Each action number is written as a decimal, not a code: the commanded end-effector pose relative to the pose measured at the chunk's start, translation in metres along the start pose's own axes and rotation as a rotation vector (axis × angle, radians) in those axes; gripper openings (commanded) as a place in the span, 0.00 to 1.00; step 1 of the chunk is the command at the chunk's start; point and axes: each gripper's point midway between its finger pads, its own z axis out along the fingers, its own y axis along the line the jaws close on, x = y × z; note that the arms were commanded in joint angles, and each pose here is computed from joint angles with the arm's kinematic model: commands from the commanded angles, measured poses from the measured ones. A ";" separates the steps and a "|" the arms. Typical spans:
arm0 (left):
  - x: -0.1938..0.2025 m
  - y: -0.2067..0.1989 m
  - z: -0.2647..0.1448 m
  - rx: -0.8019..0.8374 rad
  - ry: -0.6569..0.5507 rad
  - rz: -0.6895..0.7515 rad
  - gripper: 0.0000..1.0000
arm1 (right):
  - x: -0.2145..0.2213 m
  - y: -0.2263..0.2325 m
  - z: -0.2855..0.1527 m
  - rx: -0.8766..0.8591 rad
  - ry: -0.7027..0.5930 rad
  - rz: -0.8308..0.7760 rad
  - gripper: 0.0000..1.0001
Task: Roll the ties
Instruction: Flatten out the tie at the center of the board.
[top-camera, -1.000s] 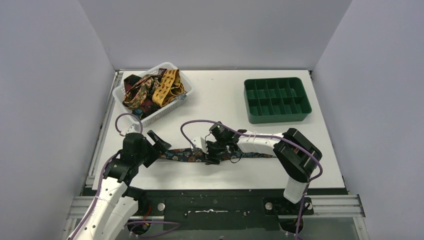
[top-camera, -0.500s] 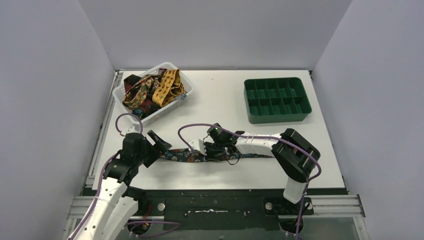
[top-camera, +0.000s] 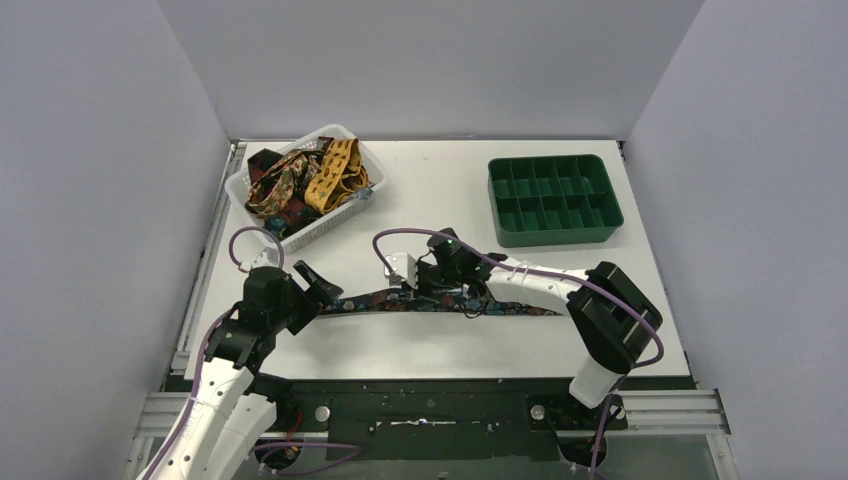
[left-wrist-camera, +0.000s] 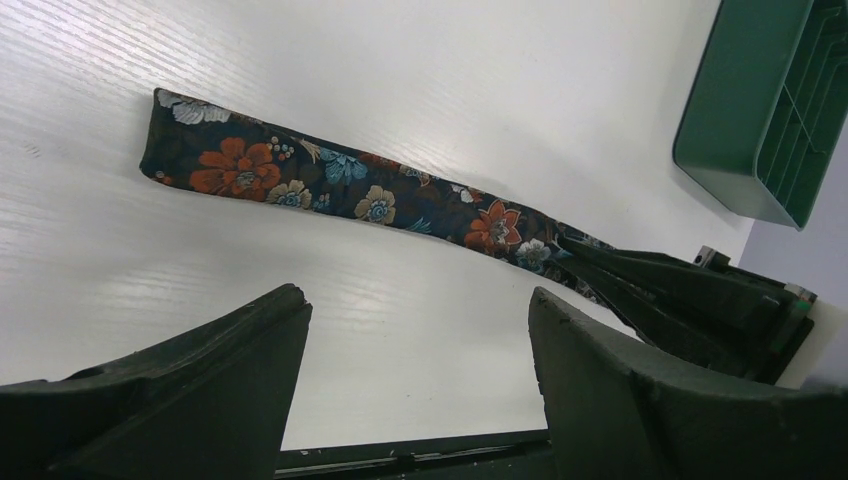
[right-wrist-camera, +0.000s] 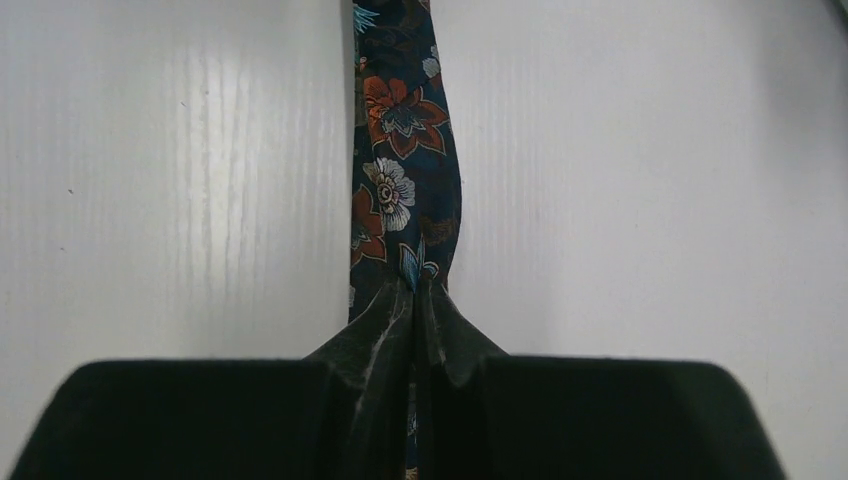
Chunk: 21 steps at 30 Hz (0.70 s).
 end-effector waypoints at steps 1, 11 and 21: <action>-0.008 -0.010 0.000 0.039 -0.032 -0.010 0.78 | 0.000 -0.014 0.009 0.022 0.001 -0.011 0.04; -0.004 0.004 0.007 -0.004 -0.035 -0.033 0.79 | 0.009 -0.016 0.013 0.024 0.048 0.049 0.46; -0.010 0.017 0.021 -0.067 -0.068 -0.042 0.82 | 0.012 -0.069 -0.078 0.394 -0.084 0.417 0.70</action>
